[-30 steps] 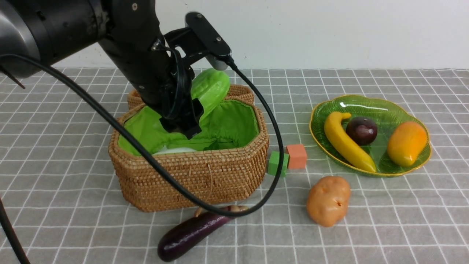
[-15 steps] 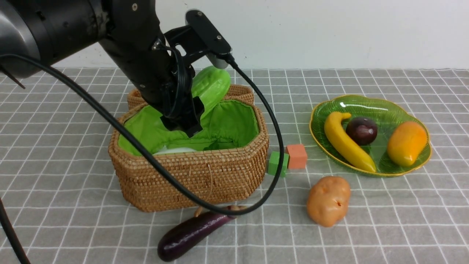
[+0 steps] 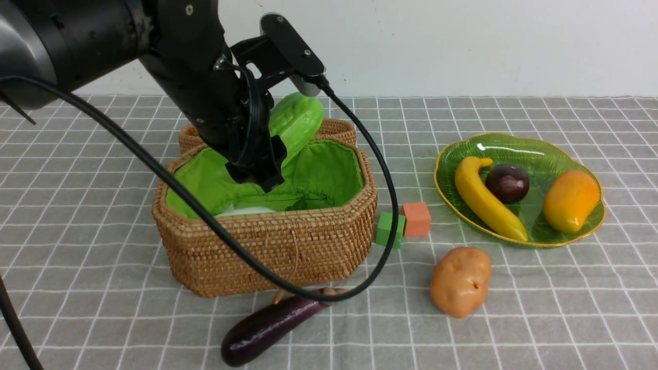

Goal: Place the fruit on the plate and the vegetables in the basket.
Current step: Take a chayote with your left arm and place it on the basket on the left.

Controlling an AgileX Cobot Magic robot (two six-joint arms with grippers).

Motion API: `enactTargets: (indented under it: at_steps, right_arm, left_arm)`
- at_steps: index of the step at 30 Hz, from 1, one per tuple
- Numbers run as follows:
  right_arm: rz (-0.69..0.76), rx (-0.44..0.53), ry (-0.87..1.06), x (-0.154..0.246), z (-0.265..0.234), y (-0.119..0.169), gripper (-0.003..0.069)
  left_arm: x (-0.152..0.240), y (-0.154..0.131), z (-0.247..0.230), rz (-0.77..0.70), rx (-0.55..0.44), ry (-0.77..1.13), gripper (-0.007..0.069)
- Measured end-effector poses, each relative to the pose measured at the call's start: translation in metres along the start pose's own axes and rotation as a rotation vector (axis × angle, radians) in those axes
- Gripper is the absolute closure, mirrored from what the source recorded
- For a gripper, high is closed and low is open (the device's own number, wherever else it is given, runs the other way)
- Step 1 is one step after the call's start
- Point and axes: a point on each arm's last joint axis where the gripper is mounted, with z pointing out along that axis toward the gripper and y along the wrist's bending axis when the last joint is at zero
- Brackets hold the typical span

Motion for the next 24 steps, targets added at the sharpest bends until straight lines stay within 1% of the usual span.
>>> enactTargets:
  at_steps: [8, 18, 24]
  right_arm:
    - [0.0, 0.0, 0.0, 0.0, 0.0, 0.0, 0.0419]
    - [0.0, 0.0, 0.0, 0.0, 0.0, 0.0, 0.0419]
    - [0.0, 0.0, 0.0, 0.0, 0.0, 0.0, 0.0419]
  left_arm:
    - [0.0, -0.002, 0.021, 0.003, 0.024, 0.039, 0.0199]
    - [0.001, -0.003, 0.035, 0.018, 0.037, 0.059, 0.0199]
    - [-0.003, 0.002, 0.04, 0.055, -0.018, 0.03, 0.0199]
